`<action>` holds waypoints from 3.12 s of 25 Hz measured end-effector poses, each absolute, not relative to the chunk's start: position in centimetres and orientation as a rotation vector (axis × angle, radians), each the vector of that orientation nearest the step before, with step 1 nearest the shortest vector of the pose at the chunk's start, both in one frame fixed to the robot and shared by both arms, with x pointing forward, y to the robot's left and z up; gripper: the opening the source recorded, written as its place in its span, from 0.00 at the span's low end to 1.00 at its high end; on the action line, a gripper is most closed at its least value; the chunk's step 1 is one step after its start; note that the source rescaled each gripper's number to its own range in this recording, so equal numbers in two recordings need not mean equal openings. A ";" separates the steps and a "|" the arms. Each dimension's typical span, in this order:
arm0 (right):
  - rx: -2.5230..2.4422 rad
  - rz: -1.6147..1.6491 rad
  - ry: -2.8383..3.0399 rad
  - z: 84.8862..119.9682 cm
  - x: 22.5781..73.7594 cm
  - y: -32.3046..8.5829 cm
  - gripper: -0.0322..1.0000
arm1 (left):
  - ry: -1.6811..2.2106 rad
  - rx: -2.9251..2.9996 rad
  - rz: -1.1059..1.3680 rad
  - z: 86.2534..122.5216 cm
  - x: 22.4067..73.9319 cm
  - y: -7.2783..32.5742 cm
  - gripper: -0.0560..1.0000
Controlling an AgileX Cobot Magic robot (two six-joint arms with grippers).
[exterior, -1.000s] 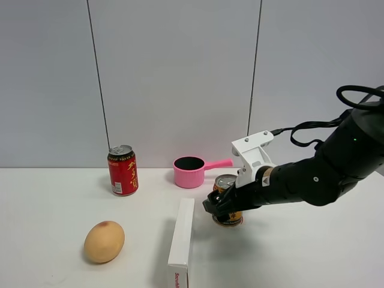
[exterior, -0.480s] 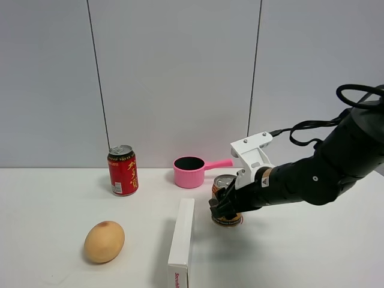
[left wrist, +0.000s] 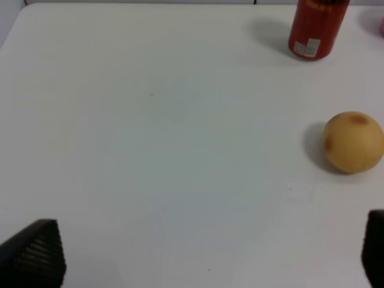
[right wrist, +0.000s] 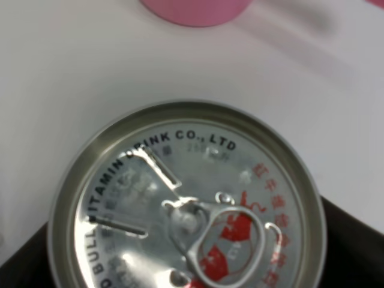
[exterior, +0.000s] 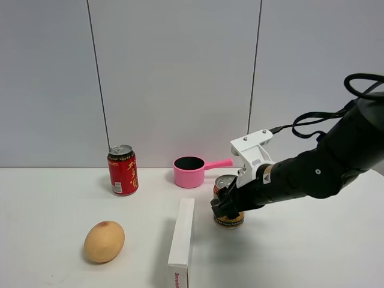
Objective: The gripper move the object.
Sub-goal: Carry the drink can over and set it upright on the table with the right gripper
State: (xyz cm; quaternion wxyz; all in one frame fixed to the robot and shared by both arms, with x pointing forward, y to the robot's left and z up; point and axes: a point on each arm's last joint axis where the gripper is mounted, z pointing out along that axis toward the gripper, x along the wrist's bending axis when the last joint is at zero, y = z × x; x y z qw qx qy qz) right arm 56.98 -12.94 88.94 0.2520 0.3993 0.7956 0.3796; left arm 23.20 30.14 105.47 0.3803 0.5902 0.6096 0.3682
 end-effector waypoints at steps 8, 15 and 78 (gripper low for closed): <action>1.030 1.107 2.074 95.6 56.1 -13.3 0.03 | 1.555 1.509 0.941 105.5 23.2 30.1 1.00; 0.956 1.139 2.090 100.2 56.0 -10.6 0.03 | 1.555 1.509 0.941 105.5 23.2 30.1 1.00; 0.768 1.079 2.353 88.7 60.3 3.2 0.03 | 1.554 1.510 0.942 105.5 23.2 30.1 1.00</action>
